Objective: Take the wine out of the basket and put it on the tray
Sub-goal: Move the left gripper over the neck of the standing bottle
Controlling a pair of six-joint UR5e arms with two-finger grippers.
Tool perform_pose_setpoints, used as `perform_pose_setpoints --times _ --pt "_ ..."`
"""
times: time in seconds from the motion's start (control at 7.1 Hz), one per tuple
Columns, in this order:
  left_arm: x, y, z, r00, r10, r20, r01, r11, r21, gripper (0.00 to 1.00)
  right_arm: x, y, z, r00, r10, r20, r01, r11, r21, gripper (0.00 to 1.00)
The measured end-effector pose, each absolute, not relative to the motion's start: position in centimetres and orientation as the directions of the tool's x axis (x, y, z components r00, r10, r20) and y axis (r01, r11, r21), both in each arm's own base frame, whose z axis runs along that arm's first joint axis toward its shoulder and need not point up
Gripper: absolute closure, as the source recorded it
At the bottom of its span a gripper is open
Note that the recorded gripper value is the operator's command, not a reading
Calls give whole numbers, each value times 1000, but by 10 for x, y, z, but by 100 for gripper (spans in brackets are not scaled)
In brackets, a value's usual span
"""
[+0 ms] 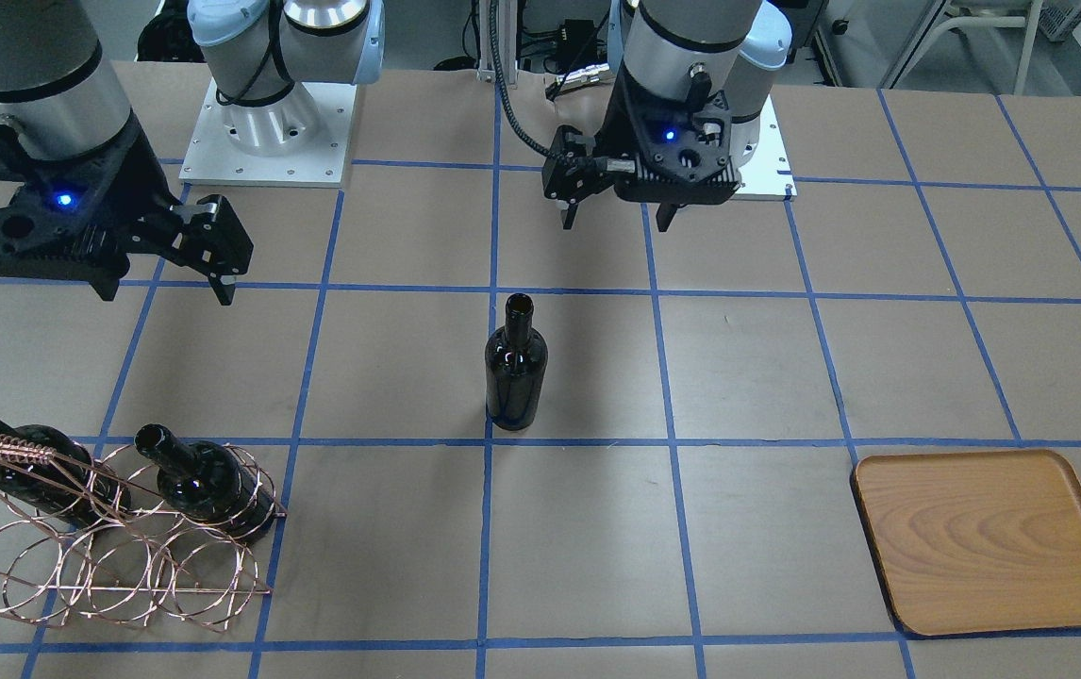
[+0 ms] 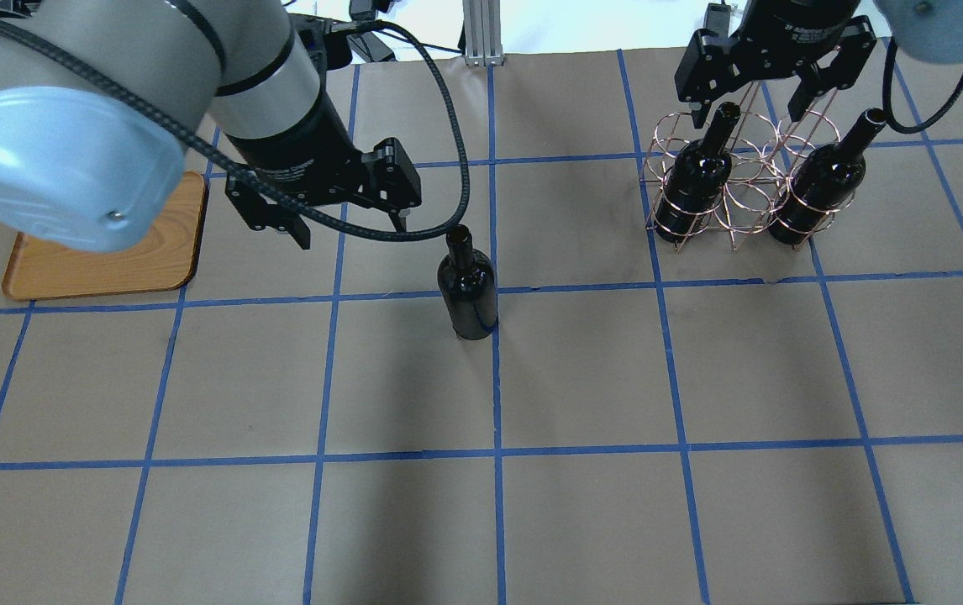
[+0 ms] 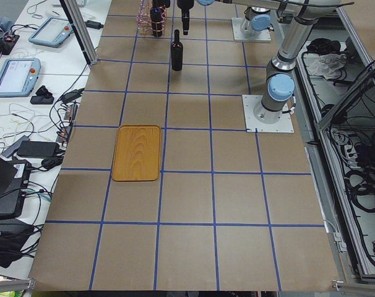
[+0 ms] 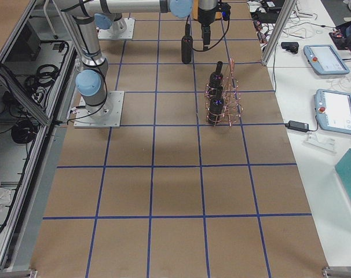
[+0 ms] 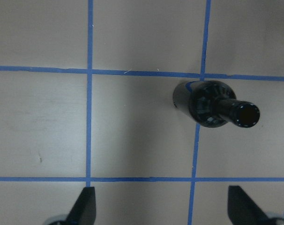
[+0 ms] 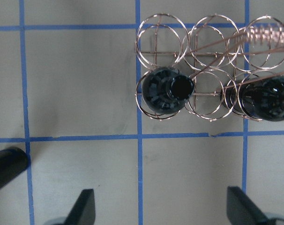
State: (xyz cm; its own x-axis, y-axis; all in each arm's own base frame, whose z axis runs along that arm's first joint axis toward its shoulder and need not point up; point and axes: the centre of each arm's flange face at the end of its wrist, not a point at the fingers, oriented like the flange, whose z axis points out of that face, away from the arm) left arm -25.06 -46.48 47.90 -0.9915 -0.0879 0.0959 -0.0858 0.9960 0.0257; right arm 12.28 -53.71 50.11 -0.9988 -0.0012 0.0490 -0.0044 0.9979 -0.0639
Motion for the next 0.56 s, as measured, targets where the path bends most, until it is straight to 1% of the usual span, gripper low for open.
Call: perform_pose_setpoints --times 0.28,0.56 --pt "-281 -480 459 -987 -108 122 -103 994 45 0 122 -513 494 -999 -10 48 -12 999 -49 0" --pt "-304 -499 427 -986 -108 129 -101 993 54 0 122 -507 494 -999 -12 52 -14 999 -47 0"
